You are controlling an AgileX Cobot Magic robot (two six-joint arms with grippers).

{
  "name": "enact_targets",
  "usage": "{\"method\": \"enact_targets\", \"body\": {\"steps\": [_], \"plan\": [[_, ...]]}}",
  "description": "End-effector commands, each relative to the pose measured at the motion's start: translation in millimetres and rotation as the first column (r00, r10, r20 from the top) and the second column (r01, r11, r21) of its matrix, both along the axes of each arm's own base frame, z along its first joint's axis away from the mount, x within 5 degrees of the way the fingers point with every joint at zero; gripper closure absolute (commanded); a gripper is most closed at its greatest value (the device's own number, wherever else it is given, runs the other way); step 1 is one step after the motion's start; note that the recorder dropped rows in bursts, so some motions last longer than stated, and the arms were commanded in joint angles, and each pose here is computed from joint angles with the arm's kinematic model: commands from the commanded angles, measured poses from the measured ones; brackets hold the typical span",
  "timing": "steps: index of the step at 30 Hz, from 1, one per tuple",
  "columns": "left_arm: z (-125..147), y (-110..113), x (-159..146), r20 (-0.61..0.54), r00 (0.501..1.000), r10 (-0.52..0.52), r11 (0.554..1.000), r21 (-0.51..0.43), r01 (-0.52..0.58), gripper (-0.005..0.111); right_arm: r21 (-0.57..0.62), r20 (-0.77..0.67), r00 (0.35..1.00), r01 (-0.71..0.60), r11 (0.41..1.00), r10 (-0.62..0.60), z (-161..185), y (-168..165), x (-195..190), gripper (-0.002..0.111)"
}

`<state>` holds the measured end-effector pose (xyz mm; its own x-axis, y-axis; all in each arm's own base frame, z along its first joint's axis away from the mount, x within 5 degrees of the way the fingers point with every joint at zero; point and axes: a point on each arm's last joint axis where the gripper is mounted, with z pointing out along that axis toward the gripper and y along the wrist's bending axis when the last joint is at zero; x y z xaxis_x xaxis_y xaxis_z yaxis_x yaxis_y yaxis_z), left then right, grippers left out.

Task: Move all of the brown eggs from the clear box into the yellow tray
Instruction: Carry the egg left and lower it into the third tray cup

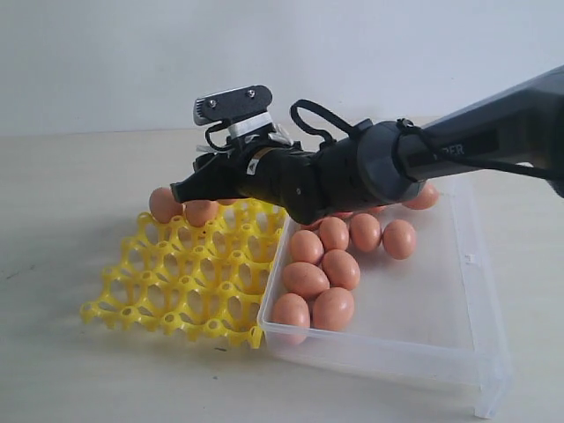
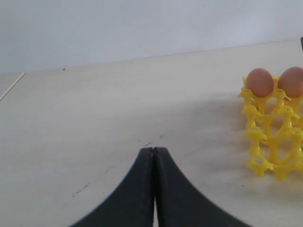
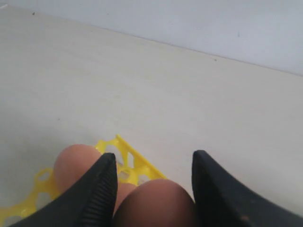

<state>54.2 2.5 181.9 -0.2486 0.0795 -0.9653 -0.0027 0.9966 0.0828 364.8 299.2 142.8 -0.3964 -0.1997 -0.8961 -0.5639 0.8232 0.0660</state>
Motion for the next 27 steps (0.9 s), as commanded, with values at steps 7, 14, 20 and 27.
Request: {"method": "enact_targets", "body": {"steps": [7,14,20,27], "plan": [[3,0,0,0.023,1.0,0.0,1.0,-0.011,0.0,0.107,-0.021,0.036,0.999,0.006,1.0,-0.005,-20,-5,10,0.108],[3,0,0,0.023,1.0,0.0,1.0,-0.011,0.0,0.107,-0.024,0.034,0.999,0.007,1.0,-0.006,-27,-5,10,0.108],[3,0,0,0.023,1.0,0.0,1.0,-0.011,0.0,0.107,-0.026,0.028,1.0,0.008,1.0,-0.007,-28,-5,10,0.102],[3,0,0,0.023,1.0,0.0,1.0,-0.011,0.0,0.107,-0.03,0.023,1.0,0.007,1.0,-0.007,-30,-5,10,0.077]]}}
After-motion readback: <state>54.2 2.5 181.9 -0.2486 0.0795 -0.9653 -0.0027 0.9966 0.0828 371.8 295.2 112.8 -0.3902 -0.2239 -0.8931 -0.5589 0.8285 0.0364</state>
